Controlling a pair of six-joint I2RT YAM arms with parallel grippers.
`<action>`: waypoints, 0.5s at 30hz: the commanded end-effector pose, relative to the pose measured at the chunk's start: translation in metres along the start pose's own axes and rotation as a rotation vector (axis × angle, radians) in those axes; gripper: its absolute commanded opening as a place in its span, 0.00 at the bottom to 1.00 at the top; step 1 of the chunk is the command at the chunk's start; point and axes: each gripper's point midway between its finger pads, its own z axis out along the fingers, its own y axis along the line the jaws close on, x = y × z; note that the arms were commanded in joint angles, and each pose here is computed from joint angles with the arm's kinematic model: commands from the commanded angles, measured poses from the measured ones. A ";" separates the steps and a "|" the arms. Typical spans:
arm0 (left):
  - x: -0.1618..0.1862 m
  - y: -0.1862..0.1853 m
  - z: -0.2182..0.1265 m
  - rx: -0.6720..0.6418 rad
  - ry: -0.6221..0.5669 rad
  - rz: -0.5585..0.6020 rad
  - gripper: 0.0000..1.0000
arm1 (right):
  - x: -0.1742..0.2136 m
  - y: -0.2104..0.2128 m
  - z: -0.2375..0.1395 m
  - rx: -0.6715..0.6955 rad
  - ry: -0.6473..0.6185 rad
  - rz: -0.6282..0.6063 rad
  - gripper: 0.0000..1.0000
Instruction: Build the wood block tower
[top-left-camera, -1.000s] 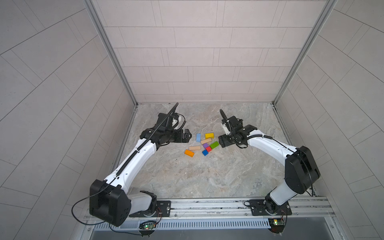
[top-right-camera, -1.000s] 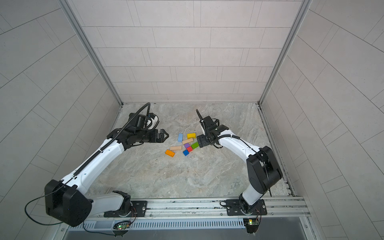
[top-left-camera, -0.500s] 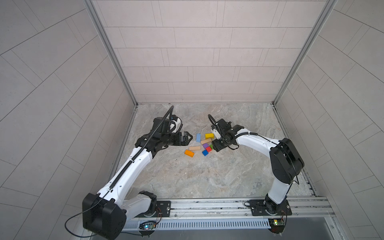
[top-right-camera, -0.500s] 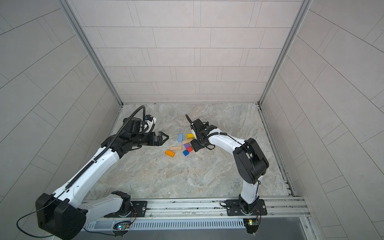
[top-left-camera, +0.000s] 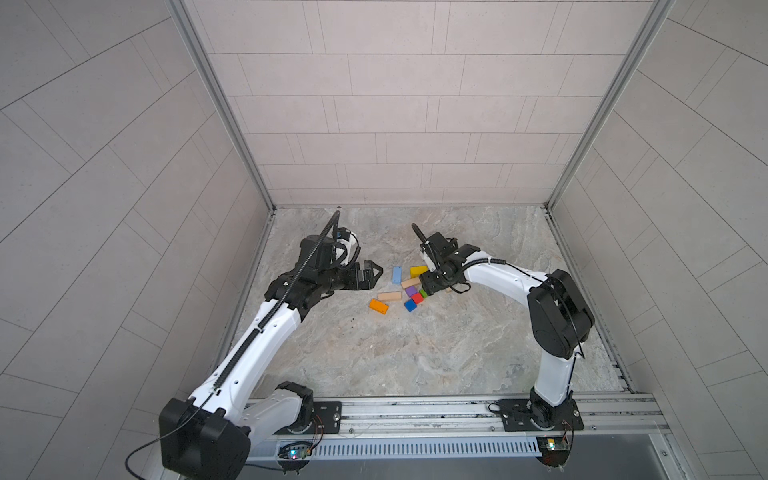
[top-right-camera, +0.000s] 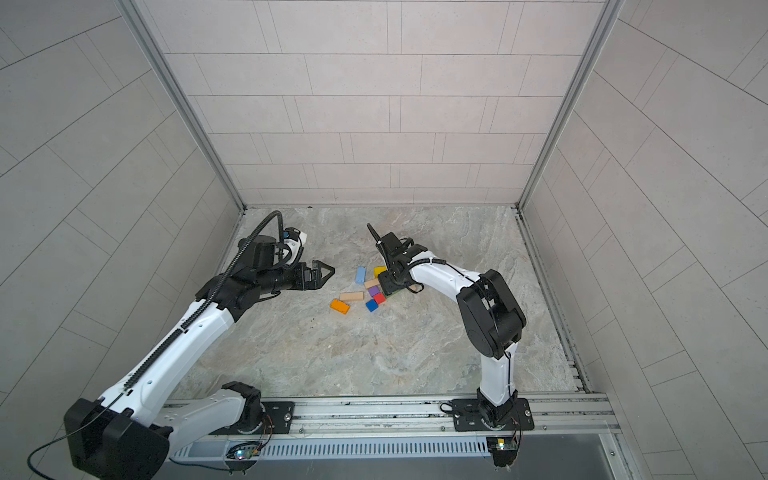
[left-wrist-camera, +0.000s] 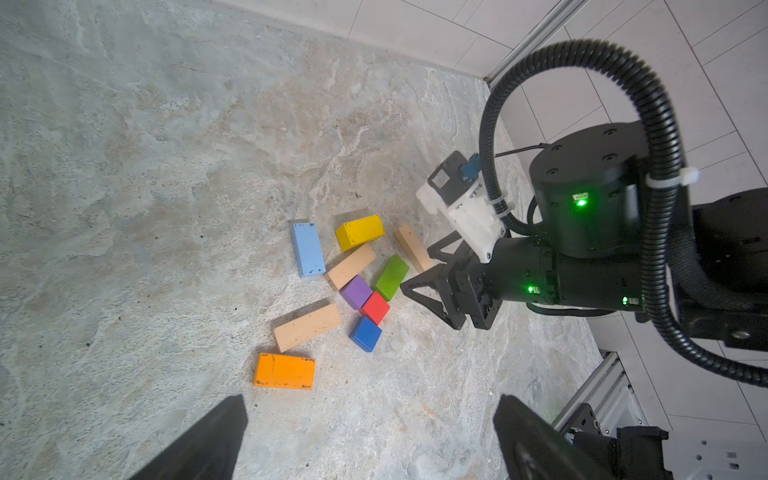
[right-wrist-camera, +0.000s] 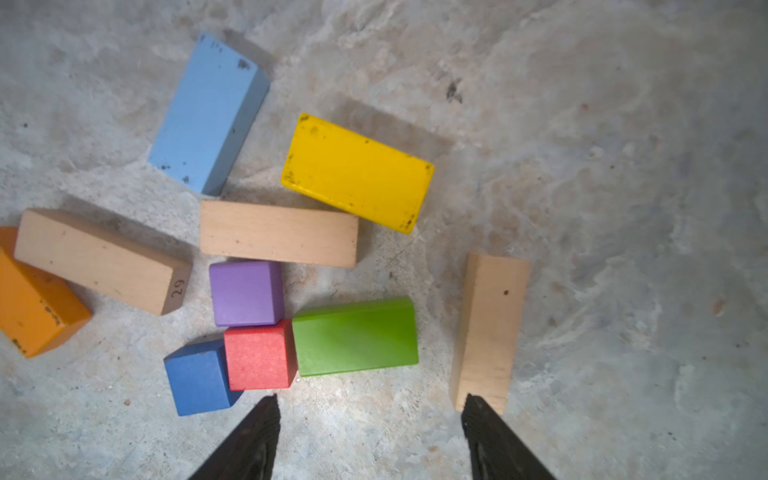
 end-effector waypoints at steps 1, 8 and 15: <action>-0.002 0.000 -0.003 0.006 -0.020 -0.003 1.00 | 0.004 -0.019 0.000 0.117 0.024 0.059 0.71; 0.000 0.000 -0.003 0.009 -0.021 -0.012 1.00 | 0.023 -0.043 0.008 0.189 0.056 0.114 0.68; 0.001 0.000 -0.001 0.015 -0.017 -0.018 1.00 | 0.036 -0.050 0.021 0.184 0.096 0.147 0.68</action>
